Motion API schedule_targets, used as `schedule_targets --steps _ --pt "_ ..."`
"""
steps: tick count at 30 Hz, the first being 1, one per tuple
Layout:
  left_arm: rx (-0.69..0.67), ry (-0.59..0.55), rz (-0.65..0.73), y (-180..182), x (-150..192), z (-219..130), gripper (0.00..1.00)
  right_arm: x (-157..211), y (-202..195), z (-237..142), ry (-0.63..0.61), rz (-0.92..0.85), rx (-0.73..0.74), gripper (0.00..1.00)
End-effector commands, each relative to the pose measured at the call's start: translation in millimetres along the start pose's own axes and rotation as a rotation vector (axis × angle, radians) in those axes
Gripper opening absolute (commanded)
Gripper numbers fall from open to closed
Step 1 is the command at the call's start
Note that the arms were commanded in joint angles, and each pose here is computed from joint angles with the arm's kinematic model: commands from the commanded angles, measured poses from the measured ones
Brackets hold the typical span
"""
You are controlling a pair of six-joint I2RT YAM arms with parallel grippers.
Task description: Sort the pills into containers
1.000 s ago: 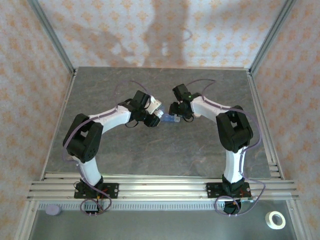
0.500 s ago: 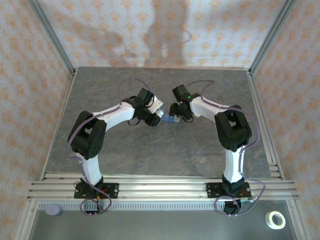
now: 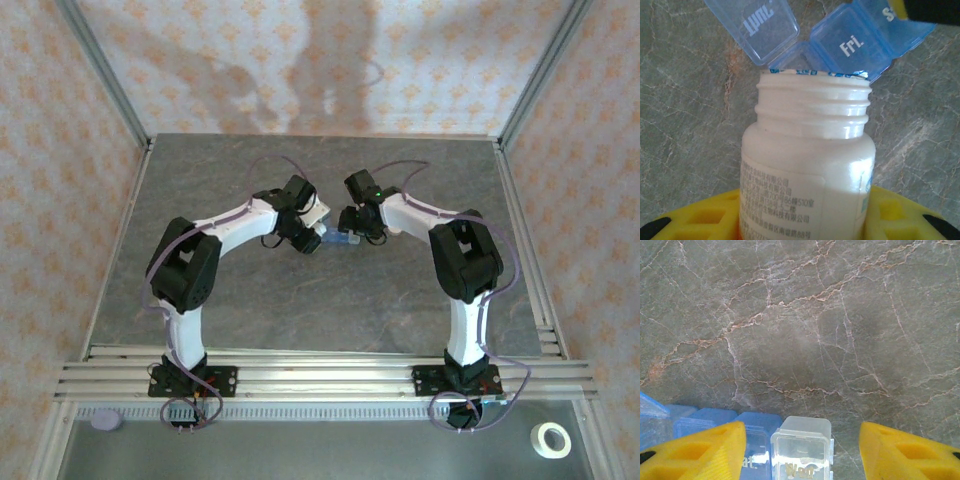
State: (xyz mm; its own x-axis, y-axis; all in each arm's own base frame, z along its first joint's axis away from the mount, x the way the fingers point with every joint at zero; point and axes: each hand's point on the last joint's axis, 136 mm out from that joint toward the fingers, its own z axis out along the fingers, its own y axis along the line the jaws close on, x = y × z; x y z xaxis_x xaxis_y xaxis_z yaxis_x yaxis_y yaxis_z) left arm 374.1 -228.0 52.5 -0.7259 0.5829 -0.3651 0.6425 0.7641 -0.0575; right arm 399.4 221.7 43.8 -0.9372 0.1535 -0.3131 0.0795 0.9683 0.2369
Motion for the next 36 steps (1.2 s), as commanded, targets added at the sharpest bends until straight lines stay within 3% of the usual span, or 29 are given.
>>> schedule_targets --steps 1,36 --pt "-0.032 0.062 0.024 1.7 6.7 1.4 0.0 3.9 -3.0 5.0 0.004 0.0 0.021 0.62" --pt "-0.134 0.211 0.106 9.9 1.7 1.9 0.0 8.9 -2.8 8.8 0.023 0.002 0.012 0.61"
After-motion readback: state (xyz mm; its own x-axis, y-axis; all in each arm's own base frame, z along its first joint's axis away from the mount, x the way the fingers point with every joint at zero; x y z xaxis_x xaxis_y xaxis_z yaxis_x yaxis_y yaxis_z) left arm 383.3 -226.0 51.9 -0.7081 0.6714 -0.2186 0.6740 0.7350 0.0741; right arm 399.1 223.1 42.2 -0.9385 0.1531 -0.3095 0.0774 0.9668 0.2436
